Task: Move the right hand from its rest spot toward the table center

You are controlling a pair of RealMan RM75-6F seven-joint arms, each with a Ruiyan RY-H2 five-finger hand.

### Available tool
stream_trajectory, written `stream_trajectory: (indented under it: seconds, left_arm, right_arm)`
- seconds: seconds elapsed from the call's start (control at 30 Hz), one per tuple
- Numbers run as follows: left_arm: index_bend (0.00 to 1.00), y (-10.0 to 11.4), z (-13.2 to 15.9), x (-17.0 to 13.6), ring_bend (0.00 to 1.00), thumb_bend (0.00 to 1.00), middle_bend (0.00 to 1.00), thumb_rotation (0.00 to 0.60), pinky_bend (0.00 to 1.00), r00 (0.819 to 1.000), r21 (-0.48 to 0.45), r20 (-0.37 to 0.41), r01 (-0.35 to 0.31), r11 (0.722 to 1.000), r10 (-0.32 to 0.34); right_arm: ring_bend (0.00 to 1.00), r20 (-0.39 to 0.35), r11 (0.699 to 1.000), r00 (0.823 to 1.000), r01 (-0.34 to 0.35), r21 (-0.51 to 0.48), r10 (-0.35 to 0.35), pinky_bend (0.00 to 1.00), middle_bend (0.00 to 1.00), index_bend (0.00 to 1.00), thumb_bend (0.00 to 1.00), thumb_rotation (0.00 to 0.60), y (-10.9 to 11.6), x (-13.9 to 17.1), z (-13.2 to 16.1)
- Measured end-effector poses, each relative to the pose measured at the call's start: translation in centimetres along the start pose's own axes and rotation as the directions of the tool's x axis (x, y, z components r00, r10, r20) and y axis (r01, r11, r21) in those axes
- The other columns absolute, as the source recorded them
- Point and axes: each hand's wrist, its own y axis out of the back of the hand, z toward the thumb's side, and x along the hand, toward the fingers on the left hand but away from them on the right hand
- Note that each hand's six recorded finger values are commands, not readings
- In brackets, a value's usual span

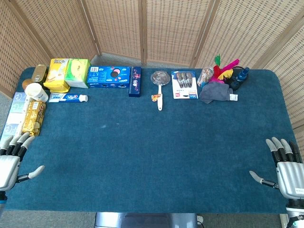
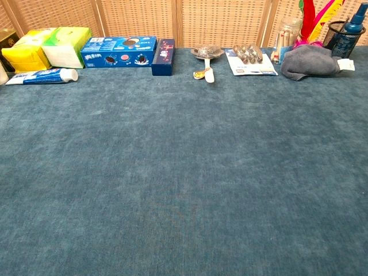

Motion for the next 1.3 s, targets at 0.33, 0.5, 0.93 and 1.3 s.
stream_trajectory:
  seconds: [0.33,0.5,0.93,1.3]
  left_arm:
    - [0.07,0.4,0.0,-0.6,0.0,0.0,0.0,0.0,0.0,1.0,-0.005,0.008,-0.021,1.0,0.021]
    - [0.07,0.8,0.0,-0.5,0.0,0.0,0.0,0.0,0.0,0.999,-0.016,0.006,-0.034,0.999,0.034]
    - [0.07,1.4,0.0,-0.7,0.0,0.0,0.0,0.0,0.0,0.999,-0.035,0.023,-0.04,0.999,0.04]
    - [0.07,1.8,-0.1,-1.1,0.0,0.0,0.0,0.0,0.0,0.999,-0.054,0.031,-0.039,0.998,0.041]
  right_arm:
    - [0.53,-0.059,0.998,0.997,0.057,0.007,-0.056,0.38,0.57,0.46,0.0,0.185,0.2,-1.2,0.6]
    - [0.87,-0.154,0.999,0.987,0.046,0.02,-0.043,0.92,0.88,0.74,0.0,0.195,-0.3,-3.6,2.1]
    - [1.0,-0.445,0.977,0.892,0.012,0.213,0.086,1.0,1.0,0.98,0.0,0.197,-1.6,-14.4,9.3]
    - [1.0,-0.502,0.706,0.846,0.244,0.664,0.179,1.0,1.0,0.98,0.0,0.192,-2.9,-16.6,14.7]
